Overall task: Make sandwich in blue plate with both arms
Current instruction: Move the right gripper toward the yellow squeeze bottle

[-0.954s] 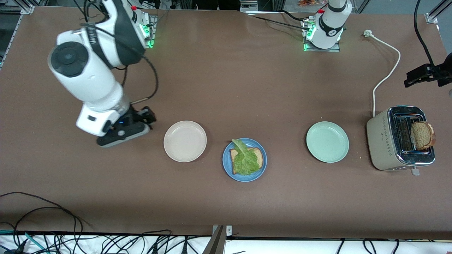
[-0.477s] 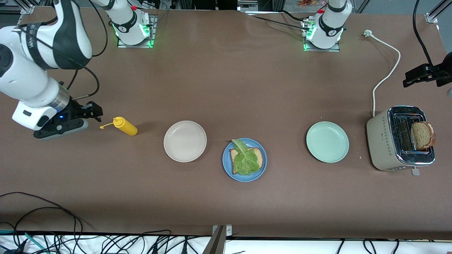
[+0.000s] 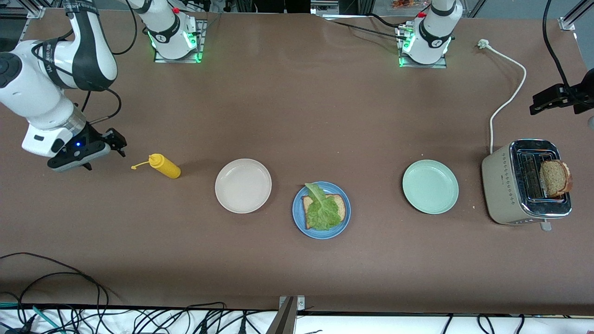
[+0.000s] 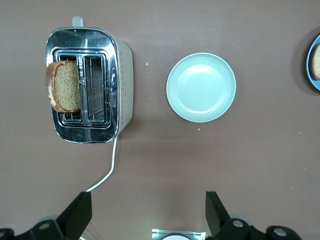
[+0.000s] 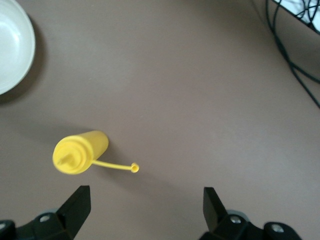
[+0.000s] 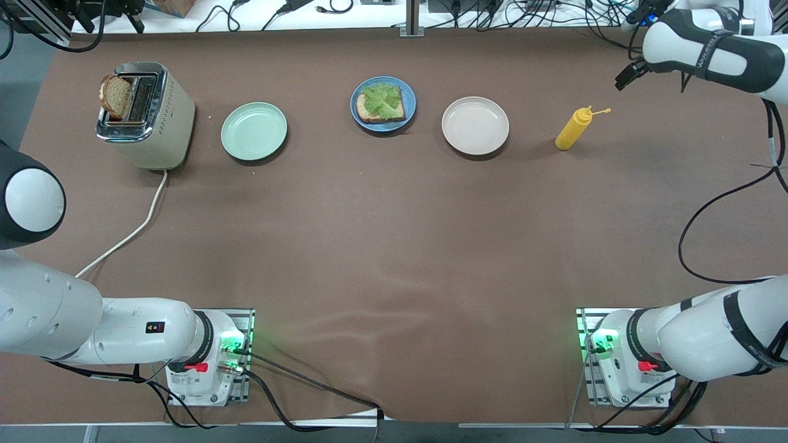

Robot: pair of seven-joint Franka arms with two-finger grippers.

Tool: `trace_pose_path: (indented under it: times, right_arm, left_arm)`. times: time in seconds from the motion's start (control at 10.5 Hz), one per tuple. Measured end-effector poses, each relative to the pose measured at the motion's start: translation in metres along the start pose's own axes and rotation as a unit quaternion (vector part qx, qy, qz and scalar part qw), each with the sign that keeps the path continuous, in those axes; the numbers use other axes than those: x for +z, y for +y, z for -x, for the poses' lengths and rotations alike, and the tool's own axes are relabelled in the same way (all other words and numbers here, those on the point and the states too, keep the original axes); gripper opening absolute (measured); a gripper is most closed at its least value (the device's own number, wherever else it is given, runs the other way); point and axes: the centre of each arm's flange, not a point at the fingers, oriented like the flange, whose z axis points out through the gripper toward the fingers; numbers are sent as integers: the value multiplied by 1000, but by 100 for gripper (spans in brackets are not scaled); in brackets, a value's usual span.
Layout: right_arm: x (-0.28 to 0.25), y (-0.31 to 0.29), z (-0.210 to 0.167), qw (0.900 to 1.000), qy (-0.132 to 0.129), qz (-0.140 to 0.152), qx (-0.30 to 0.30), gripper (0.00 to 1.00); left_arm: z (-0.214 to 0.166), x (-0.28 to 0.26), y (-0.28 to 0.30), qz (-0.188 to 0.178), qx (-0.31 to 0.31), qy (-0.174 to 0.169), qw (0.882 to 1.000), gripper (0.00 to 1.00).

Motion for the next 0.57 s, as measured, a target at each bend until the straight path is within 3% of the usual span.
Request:
trace_pose_path:
  times: [0.38,0.57]
  right_arm:
    - [14,5,43,993,58,-92,-49,100]
    - [26,5,53,991,80,-92,-47,100]
  left_arm:
    - [0,0,-1,0,-1,0,1000,100]
    - [0,0,-1,0,-1,0,1000,100]
